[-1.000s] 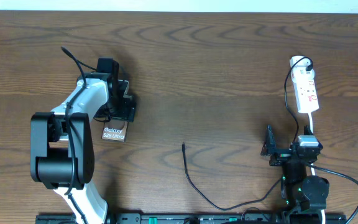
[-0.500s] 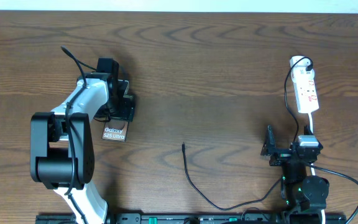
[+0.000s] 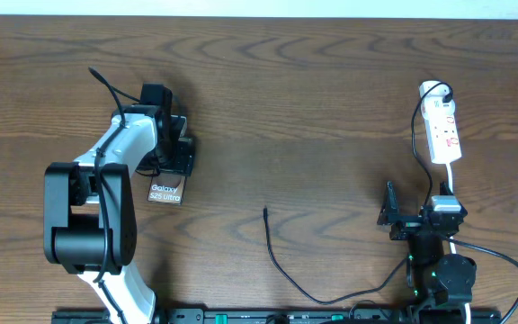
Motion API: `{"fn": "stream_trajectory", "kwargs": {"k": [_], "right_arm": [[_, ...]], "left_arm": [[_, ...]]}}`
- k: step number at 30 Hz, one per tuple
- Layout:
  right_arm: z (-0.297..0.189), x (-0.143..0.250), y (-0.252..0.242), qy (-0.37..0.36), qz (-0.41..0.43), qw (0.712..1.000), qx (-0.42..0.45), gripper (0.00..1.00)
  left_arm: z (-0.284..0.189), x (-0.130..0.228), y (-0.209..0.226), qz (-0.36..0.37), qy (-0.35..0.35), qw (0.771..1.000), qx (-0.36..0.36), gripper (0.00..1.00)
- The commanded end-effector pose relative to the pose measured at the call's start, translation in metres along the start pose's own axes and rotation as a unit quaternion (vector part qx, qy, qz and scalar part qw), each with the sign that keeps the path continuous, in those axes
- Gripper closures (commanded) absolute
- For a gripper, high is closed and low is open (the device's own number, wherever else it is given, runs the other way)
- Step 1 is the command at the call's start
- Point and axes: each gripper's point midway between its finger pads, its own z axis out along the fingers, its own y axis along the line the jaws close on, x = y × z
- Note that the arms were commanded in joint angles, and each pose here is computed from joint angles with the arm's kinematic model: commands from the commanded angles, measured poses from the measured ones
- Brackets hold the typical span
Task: Plug charger to phone and switch on socket
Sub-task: 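Lower the left gripper and close it on the phone's bottom edge, then lift the phone upright with the left gripper toward the center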
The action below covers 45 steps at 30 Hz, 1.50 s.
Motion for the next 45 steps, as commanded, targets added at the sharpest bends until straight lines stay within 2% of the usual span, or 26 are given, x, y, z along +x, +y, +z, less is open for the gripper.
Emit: {"fn": "stream_trajectory", "kwargs": {"k": [1, 6, 16, 30, 35, 38, 45], "right_arm": [[0.0, 0.0, -0.001, 0.0, -0.005, 1.0, 0.001, 0.01], [0.0, 0.0, -0.001, 0.0, -0.005, 1.0, 0.001, 0.01], [0.0, 0.0, -0.001, 0.0, -0.005, 1.0, 0.001, 0.01], [0.0, 0.0, -0.001, 0.0, -0.005, 1.0, 0.001, 0.01], [0.0, 0.0, -0.001, 0.0, -0.005, 1.0, 0.001, 0.01], [0.0, 0.0, -0.001, 0.0, -0.005, 1.0, 0.001, 0.01], [0.0, 0.0, -0.001, 0.0, -0.005, 1.0, 0.001, 0.01]], "left_arm": [[0.025, 0.026, -0.002, 0.002, 0.05, 0.999, 0.002, 0.63], [0.025, 0.026, -0.002, 0.002, 0.05, 0.999, 0.002, 0.92], [0.015, 0.022, -0.002, 0.002, 0.052, 0.999, 0.002, 0.93], [-0.021, -0.006, -0.002, 0.0, 0.03, 1.0, 0.008, 0.92], [-0.026, -0.012, -0.023, -0.001, 0.018, 0.998, 0.068, 0.93], [-0.034, -0.019, -0.045, -0.002, 0.004, 0.991, 0.136, 0.92], [-0.067, -0.035, -0.106, -0.028, -0.022, 0.943, 0.33, 0.93]]}}
